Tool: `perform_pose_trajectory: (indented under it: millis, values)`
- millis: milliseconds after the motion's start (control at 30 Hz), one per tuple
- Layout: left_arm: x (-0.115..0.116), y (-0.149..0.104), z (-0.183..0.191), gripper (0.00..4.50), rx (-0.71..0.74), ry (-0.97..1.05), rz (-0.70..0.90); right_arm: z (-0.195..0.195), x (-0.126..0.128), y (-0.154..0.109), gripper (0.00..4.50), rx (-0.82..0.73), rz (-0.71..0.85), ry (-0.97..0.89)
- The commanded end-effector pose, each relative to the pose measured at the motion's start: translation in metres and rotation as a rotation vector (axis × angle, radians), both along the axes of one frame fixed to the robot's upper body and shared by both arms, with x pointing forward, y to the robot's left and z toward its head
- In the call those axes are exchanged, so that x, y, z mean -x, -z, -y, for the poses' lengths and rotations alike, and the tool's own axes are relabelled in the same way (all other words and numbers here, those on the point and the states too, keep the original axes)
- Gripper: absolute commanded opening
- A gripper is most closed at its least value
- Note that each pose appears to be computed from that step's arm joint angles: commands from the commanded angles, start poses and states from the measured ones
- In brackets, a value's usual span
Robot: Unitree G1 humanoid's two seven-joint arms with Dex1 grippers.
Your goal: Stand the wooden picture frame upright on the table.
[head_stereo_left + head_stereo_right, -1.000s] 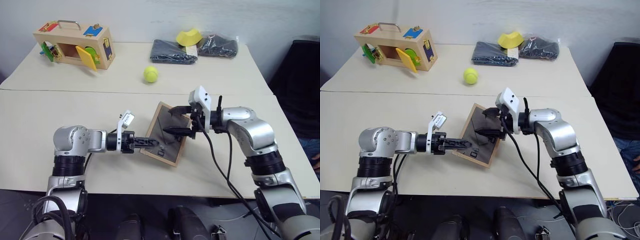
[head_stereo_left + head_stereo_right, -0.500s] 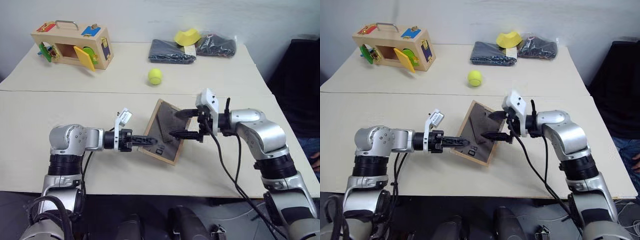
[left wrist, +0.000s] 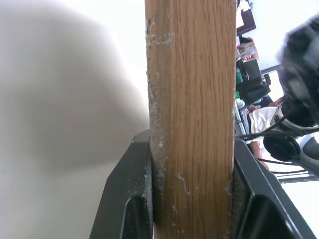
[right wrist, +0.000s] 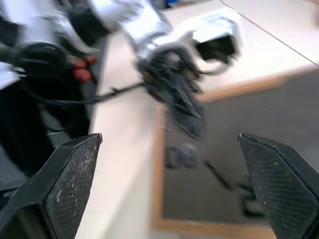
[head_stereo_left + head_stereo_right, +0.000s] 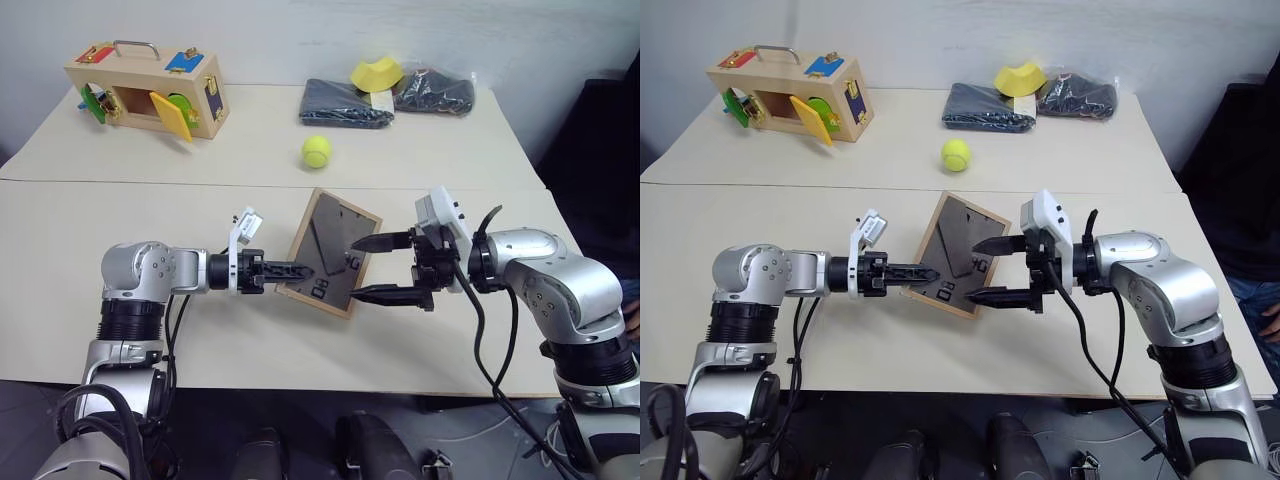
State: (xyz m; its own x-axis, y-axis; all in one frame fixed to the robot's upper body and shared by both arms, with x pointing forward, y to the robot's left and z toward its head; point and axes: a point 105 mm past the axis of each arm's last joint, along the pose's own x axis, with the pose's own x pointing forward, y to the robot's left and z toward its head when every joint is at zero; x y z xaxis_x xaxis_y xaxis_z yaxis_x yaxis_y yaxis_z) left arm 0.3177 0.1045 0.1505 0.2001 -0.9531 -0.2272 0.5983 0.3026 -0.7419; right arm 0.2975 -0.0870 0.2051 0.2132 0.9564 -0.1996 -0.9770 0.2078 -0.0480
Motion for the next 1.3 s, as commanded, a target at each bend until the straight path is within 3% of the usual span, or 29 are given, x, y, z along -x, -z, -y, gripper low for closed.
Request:
perform_pose_trajectory:
  millis: [33,267,433,733,833,967,1133,1300]
  values:
    - [0.007,-0.025,0.010,1.25,0.064,0.087,0.086,-0.004,-0.018,-0.009,4.50,-0.012,0.062,0.067]
    - [0.011,-0.027,0.013,1.25,0.061,0.113,0.098,-0.022,-0.020,-0.010,4.50,-0.035,0.066,0.040]
    - [0.005,-0.021,0.010,1.25,0.046,0.089,0.097,-0.037,0.012,-0.025,4.50,-0.105,0.044,-0.115]
    - [0.001,-0.019,0.007,1.25,0.043,0.084,0.103,0.000,0.009,-0.020,4.50,0.000,0.102,0.027]
    - [0.002,-0.021,0.007,1.25,0.045,0.088,0.103,0.039,-0.009,-0.013,4.50,0.172,0.319,0.192]
    - [0.004,-0.024,0.004,1.25,0.043,0.092,0.103,0.063,-0.016,-0.010,4.50,0.337,0.674,0.224]
    - [0.005,-0.029,0.002,1.25,0.040,0.096,0.103,0.053,-0.019,0.000,4.50,0.485,1.277,0.082]
    - [0.006,-0.035,0.005,1.25,0.048,0.117,0.102,0.030,-0.028,0.015,4.50,0.487,1.548,-0.030]
